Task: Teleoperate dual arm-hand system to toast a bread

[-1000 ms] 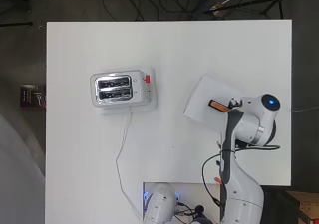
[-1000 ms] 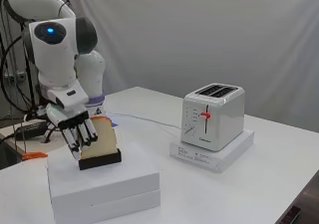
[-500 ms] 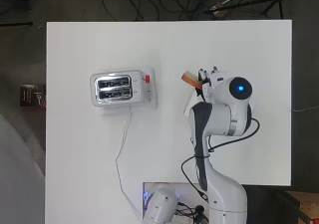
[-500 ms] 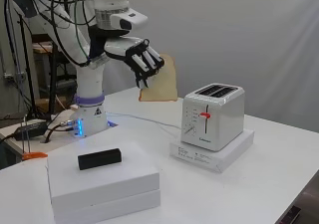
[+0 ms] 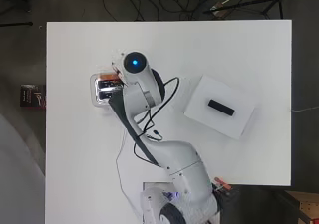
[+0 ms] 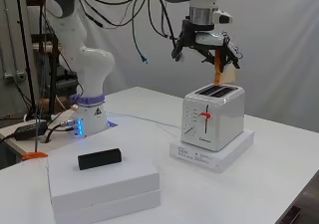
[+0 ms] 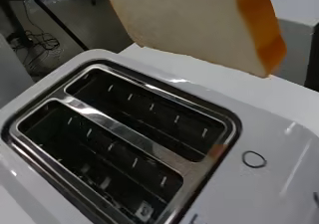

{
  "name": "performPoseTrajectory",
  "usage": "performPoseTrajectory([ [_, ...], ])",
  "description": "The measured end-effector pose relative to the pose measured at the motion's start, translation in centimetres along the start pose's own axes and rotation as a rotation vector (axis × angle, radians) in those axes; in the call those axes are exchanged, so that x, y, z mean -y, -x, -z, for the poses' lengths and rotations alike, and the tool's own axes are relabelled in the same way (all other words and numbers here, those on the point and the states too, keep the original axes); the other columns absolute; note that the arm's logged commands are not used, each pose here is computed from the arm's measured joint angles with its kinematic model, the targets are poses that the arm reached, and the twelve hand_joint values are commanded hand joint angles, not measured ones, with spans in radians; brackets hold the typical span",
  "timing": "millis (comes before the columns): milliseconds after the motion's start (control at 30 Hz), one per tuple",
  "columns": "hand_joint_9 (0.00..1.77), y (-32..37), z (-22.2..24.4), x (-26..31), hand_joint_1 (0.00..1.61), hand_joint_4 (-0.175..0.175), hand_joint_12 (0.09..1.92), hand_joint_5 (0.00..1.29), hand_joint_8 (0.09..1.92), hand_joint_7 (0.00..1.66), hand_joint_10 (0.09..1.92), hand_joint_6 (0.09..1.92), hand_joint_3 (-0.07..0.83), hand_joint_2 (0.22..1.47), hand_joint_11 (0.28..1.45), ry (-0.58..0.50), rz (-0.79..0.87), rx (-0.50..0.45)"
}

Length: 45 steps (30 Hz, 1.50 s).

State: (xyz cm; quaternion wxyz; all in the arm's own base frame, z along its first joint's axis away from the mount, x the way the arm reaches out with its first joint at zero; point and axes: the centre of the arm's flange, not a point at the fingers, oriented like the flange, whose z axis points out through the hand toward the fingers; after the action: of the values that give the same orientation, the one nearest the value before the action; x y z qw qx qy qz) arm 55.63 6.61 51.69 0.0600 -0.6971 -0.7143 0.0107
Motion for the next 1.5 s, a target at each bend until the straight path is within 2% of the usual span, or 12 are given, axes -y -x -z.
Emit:
performPoseTrajectory([
  [100,1.39,-3.6,-1.6,-1.1,1.22,-0.175,0.12,0.65,1.00,1.03,0.09,1.35,0.001,1.19,0.81,-0.052,0.054,-0.015],
  [200,1.39,-4.2,-2.0,-2.9,1.22,-0.175,0.11,0.63,1.03,1.02,0.09,1.37,0.001,1.20,0.81,-0.104,0.043,-0.021],
  [467,1.41,-2.3,-5.2,-4.6,1.22,-0.175,0.12,0.61,1.04,1.01,0.09,1.38,0.001,1.21,0.83,-0.194,-0.012,-0.011],
  [933,1.44,-0.2,-3.0,-3.6,1.23,-0.175,0.20,0.68,0.92,1.09,0.09,1.30,-0.001,1.17,0.84,-0.084,-0.010,0.008],
  [1067,1.45,-1.5,-3.4,-2.6,1.24,-0.175,0.41,0.71,0.87,1.12,0.09,1.25,0.002,1.16,0.76,-0.066,0.035,0.037],
  [1133,1.45,-1.6,-3.7,-1.9,1.24,-0.175,0.45,0.72,0.86,1.12,0.09,1.25,0.002,1.15,0.74,-0.058,0.049,0.048],
  [1333,1.44,-0.4,-5.1,-0.9,1.24,-0.175,0.45,0.71,0.83,1.13,0.09,1.25,0.000,1.15,0.72,-0.059,0.040,0.043],
  [1500,1.40,-1.1,-5.6,-0.9,1.24,-0.175,0.40,0.68,0.87,1.10,0.09,1.31,-0.001,1.17,0.71,-0.096,0.017,-0.020],
])
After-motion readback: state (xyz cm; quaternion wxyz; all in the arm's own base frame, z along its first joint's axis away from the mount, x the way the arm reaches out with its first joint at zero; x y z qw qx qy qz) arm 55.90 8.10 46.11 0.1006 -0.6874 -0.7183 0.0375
